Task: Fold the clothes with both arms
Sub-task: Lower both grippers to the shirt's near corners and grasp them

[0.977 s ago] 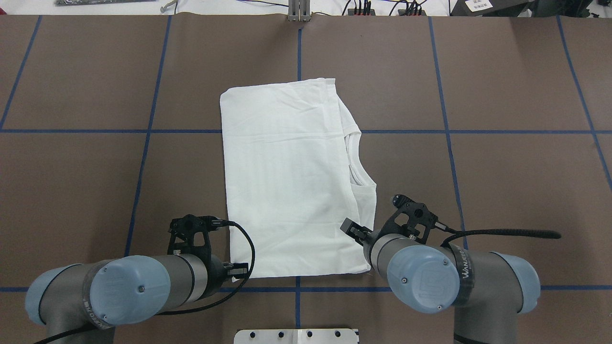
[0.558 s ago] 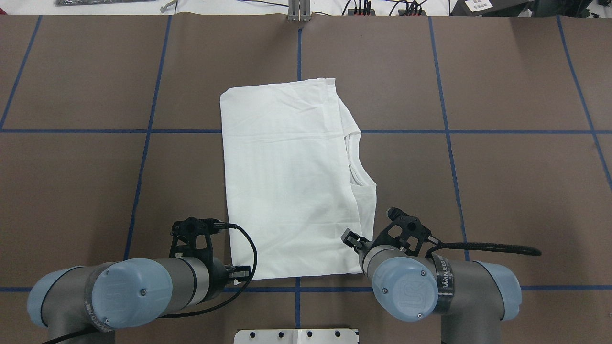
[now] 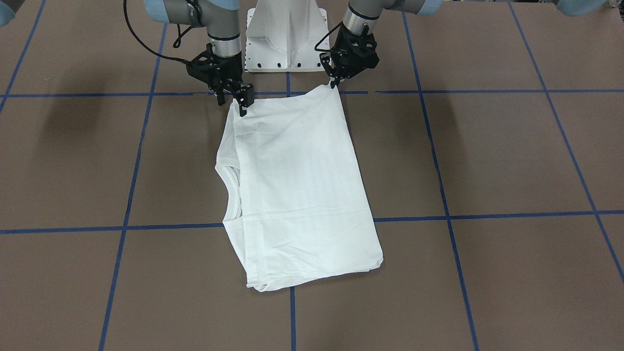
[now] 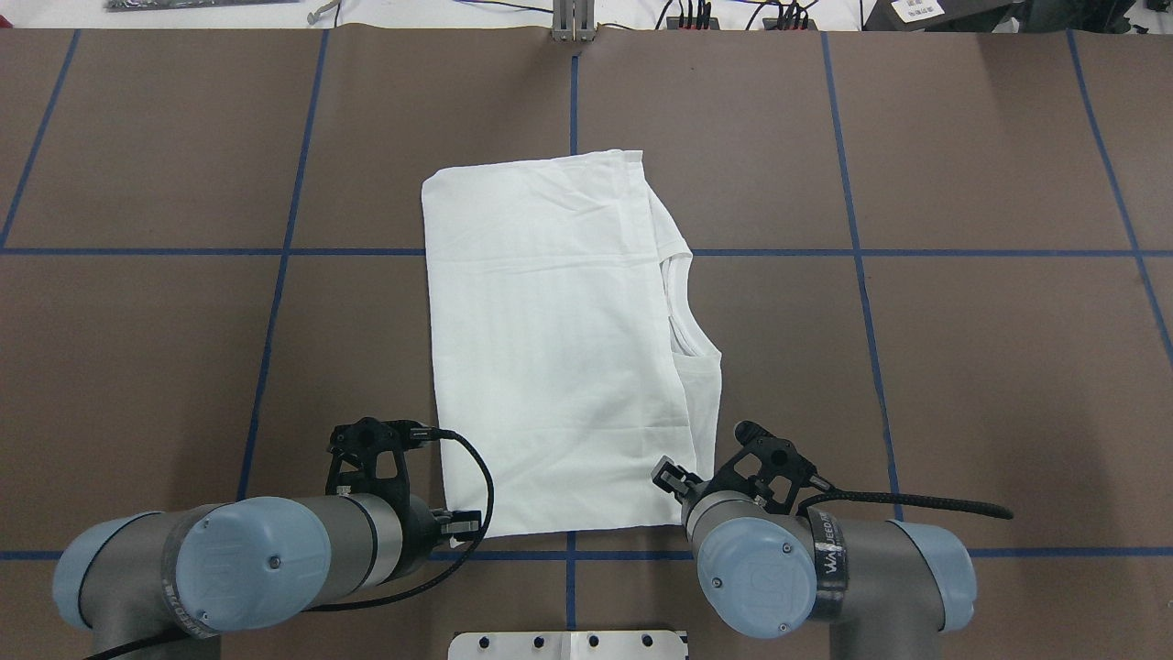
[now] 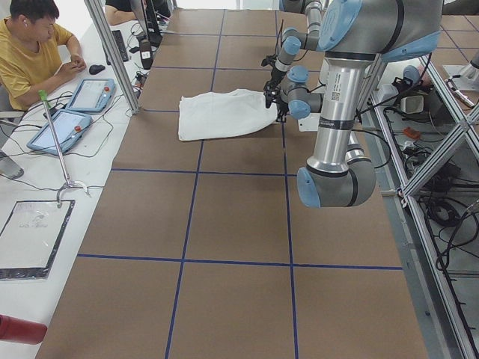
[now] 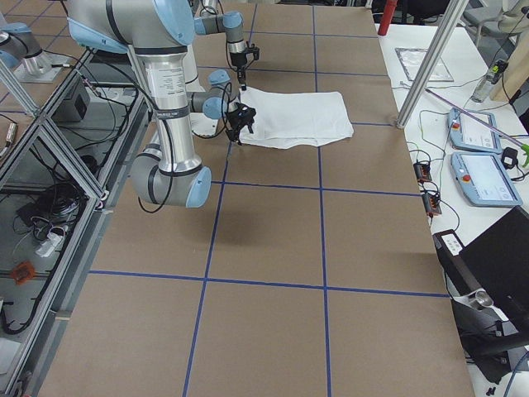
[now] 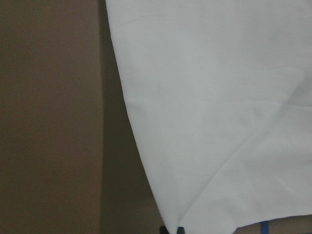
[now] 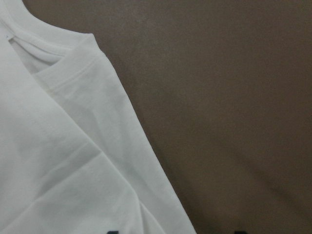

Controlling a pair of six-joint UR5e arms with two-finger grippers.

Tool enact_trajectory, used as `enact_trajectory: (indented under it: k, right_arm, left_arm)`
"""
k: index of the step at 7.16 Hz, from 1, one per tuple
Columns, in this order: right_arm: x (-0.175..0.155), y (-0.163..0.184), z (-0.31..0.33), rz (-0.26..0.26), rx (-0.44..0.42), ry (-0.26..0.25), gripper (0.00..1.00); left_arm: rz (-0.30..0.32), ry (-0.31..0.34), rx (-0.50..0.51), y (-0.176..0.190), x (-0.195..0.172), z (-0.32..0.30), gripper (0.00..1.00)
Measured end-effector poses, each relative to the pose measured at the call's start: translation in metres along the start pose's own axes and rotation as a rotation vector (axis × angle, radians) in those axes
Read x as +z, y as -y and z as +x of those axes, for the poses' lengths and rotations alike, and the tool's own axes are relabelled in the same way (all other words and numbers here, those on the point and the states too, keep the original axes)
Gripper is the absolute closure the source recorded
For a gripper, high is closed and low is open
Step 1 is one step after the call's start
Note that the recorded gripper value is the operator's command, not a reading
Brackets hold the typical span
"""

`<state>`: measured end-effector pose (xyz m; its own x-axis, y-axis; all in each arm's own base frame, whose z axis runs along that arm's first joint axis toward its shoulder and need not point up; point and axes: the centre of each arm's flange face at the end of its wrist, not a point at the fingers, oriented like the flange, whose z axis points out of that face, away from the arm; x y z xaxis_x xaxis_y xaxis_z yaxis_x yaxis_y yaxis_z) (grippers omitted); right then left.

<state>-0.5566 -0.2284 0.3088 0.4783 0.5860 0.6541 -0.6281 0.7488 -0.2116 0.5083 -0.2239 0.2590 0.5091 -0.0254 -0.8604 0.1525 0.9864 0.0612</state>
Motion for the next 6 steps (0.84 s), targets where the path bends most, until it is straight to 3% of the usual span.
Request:
enact_trajectory:
  k: [1, 3, 4, 6]
  right_arm:
    - [0.002, -0.0037, -0.0048, 0.006, 0.006, 0.005, 0.5]
    - [0.0036, -0.0069, -0.0098, 0.013, 0.011, 0.009, 0.68]
    - [0.004, -0.0076, -0.0095, 0.02, 0.009, 0.005, 1.0]
    - [0.0031, -0.0063, -0.0087, 0.036, 0.003, -0.012, 1.0]
  left_arm:
    - [0.0, 0.001, 0.0, 0.0, 0.0002, -0.0002, 1.0]
    - [0.0, 0.001, 0.0, 0.0, 0.0003, -0.0004, 1.0]
    - [0.0, 0.001, 0.0, 0.0, 0.0003, -0.0002, 1.0]
    - [0.0, 0.001, 0.0, 0.0, 0.0004, 0.0, 1.0]
